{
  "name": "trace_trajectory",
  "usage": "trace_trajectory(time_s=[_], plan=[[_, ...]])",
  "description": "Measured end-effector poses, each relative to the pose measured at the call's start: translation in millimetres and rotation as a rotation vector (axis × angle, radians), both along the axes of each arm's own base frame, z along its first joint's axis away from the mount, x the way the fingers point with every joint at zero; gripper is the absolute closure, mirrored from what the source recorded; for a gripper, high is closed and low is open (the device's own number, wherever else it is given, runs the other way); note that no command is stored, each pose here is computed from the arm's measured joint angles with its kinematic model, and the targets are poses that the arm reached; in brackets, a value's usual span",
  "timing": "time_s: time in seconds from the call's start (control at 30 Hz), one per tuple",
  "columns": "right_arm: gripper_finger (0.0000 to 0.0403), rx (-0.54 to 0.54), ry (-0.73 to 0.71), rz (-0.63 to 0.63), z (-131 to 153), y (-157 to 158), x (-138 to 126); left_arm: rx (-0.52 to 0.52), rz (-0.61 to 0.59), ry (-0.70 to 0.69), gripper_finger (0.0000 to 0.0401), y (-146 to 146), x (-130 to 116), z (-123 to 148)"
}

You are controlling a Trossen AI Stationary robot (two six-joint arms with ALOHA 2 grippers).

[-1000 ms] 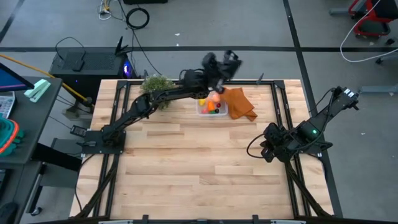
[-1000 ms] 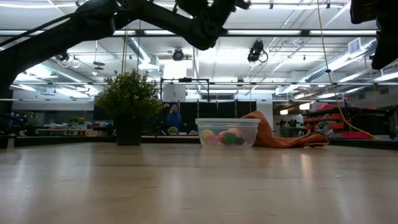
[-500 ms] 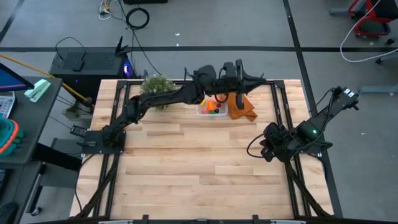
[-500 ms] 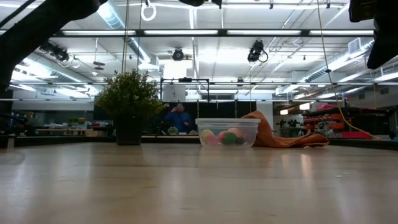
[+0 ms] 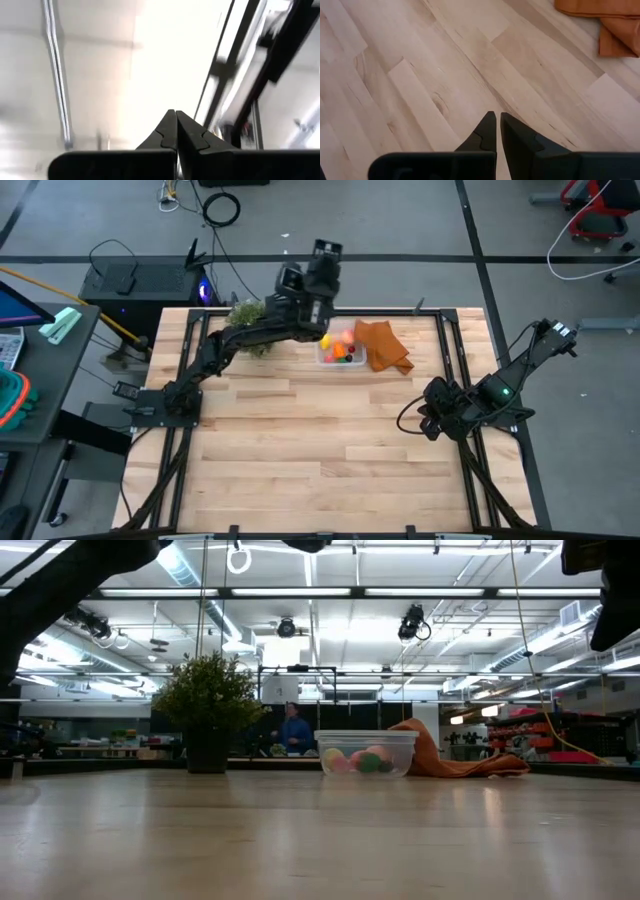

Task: Pick and placing Produce into tupperware
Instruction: Return to Home Position

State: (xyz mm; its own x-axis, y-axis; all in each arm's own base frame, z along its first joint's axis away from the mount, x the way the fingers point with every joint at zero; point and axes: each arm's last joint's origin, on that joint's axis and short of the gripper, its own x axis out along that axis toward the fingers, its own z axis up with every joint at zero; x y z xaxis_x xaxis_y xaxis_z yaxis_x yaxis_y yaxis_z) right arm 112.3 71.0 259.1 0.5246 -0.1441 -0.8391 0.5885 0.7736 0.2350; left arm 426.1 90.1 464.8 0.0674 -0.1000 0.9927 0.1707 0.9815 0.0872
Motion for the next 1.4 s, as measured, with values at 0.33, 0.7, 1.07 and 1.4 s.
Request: trace_trajectory(time_s=[0.33, 0.7, 1.07, 1.4], plan=[[0.0403, 0.084, 0.040, -0.011, -1, 2, -1, -0.019, 0.036, -0.029, 0.0401, -2, 2, -7], [0.0403, 0.126, 0.056, -0.023, -1, 3, -1, -0.261, 0.162, 0.415, 0.0401, 10, 18, -124], [0.0403, 0.104, 0.055, -0.003, -1, 3, -1, -0.177, 0.262, 0.799, 0.0401, -24, -99, -189], [0.0403, 0.122, 0.042, -0.050, -1, 2, -1, -0.092, 0.392, 0.609, 0.0400, -48, -220, -152]])
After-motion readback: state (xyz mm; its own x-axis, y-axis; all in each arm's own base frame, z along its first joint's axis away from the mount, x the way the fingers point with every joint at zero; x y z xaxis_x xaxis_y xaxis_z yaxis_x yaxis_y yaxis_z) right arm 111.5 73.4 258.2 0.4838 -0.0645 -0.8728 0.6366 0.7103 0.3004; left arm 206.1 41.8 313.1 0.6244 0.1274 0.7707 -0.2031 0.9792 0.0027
